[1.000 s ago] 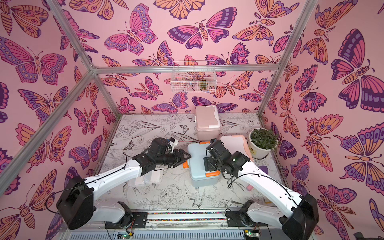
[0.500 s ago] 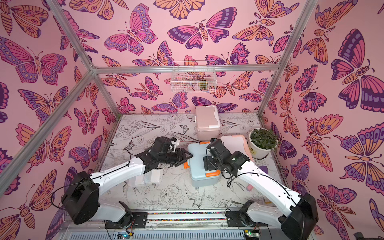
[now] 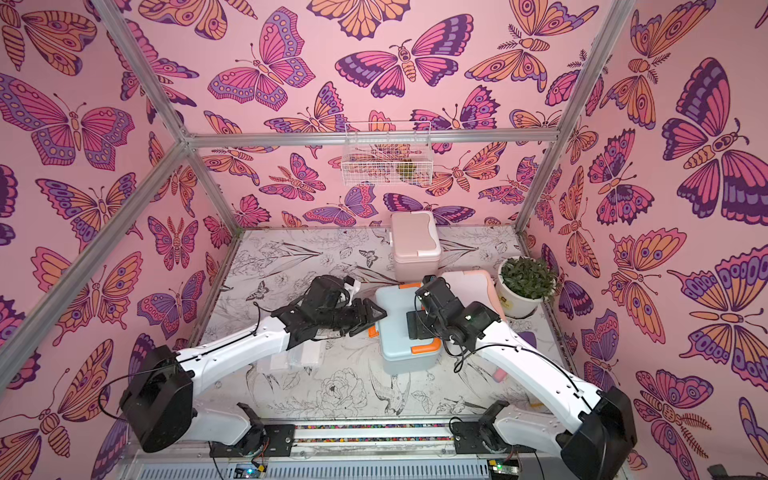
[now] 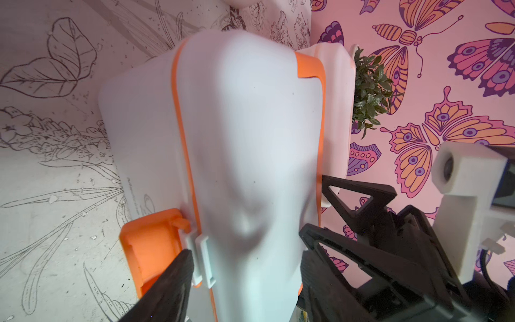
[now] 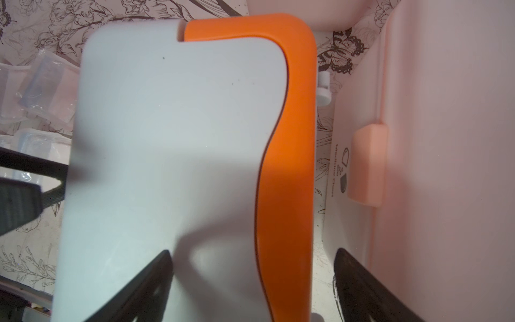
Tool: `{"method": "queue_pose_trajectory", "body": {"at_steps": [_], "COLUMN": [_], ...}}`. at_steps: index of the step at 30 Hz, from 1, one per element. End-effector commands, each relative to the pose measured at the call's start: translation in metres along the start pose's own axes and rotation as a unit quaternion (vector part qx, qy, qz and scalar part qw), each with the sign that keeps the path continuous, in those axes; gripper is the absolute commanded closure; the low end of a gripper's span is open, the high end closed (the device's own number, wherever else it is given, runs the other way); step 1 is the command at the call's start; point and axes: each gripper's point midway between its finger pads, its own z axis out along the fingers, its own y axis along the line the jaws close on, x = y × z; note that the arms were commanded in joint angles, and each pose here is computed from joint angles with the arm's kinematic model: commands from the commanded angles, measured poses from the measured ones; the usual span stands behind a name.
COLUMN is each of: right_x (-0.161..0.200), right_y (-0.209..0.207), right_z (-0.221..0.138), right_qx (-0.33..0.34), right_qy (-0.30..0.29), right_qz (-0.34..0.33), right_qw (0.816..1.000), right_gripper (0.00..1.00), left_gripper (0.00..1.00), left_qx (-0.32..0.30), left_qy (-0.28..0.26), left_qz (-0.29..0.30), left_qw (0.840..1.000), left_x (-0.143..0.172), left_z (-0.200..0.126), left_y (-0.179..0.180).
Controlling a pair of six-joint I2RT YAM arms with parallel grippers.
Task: Open first aid kits and take out gauze
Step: Open the lid of the first aid kit.
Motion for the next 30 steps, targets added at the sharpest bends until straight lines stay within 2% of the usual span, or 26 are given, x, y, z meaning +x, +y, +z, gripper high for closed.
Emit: {"method": "queue_pose_trajectory", "body": {"at_steps": [1,15,26,30], "right_x": [0.018,0.030,0.030,0.031], "right_y": [-0.008,0.011,0.012,0.015], "right_z": [0.010,0.025,0.023,0.024], "right_qx": [0.015,-0.031,-0.032,-0.042], "right_qy": [0.036,0.080,0.080,0.082], "right_qz": [-0.006,-0.005,-0.004,-0.001], "right_qw": [0.999,0.996,0.996,0.996], "right_gripper": [0.08,0.09,0.08,0.08], "left_gripper": [0.35,0.35,0.20,0.19], "left_qx": [-0.001,0.005,-0.002,0.003], "left_qy": [0.000,0.013,0.014,0.018], "left_qz": [0.012,0.014,0.014,0.015], "left_qw": [1.000,1.000,1.000,1.000], "left_x": [-0.001,0.004,0.005,0.006], "left_z": [0.001,0.008,0.006,0.007], "left_y": [-0.006,-0.010,-0.006,-0.010]}}
